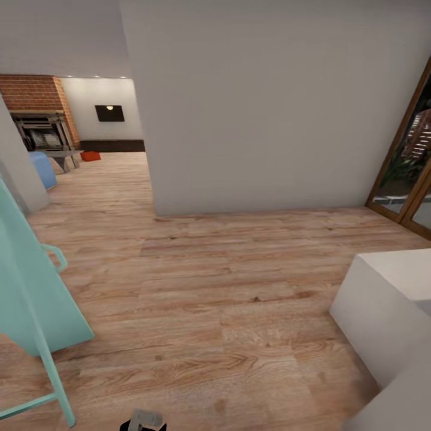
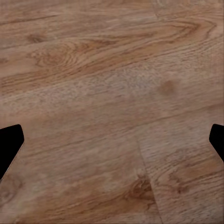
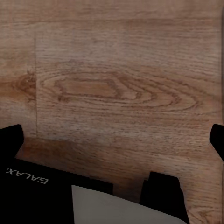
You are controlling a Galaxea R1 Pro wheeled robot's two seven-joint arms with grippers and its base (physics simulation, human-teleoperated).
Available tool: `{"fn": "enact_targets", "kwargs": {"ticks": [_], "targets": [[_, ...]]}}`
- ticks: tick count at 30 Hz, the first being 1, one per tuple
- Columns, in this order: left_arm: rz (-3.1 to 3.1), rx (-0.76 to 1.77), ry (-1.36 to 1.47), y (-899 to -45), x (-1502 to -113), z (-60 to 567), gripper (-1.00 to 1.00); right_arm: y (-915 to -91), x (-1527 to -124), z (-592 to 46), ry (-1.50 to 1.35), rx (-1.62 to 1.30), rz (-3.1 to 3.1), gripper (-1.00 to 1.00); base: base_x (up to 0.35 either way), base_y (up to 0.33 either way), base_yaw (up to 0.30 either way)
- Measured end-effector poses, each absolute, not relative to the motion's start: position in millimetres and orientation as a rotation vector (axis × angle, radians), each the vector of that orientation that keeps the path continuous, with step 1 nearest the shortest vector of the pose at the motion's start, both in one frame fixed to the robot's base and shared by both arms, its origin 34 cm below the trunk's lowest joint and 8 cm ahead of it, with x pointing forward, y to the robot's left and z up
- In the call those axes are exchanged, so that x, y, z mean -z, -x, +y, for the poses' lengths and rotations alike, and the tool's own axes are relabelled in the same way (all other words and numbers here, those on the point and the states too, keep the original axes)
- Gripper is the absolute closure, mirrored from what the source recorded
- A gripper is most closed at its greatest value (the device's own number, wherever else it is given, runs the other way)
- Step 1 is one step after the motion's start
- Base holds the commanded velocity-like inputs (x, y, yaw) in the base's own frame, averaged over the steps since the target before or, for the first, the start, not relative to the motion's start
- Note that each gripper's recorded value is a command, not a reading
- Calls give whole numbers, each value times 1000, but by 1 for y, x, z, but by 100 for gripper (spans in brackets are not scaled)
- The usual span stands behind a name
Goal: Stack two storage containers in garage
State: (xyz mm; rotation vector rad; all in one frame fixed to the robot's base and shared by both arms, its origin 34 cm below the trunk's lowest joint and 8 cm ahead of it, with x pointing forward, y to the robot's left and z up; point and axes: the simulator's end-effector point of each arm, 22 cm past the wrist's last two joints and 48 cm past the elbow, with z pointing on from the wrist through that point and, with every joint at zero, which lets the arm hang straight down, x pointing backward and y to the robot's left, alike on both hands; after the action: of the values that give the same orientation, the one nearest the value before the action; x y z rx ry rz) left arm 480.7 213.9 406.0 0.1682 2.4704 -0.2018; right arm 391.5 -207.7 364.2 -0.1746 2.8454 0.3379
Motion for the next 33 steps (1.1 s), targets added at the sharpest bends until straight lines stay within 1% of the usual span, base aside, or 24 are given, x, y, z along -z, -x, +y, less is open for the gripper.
{"fn": "enact_targets", "kwargs": {"ticks": [24, 33], "targets": [[2470, 202, -169, -481, -406, 214, -100, -391, -364, -207, 175, -339, 2845, -100, 276, 0, 2], [2470, 202, -168, -481, -406, 214, -100, -392, -364, -207, 175, -339, 2845, -100, 276, 0, 116]]}}
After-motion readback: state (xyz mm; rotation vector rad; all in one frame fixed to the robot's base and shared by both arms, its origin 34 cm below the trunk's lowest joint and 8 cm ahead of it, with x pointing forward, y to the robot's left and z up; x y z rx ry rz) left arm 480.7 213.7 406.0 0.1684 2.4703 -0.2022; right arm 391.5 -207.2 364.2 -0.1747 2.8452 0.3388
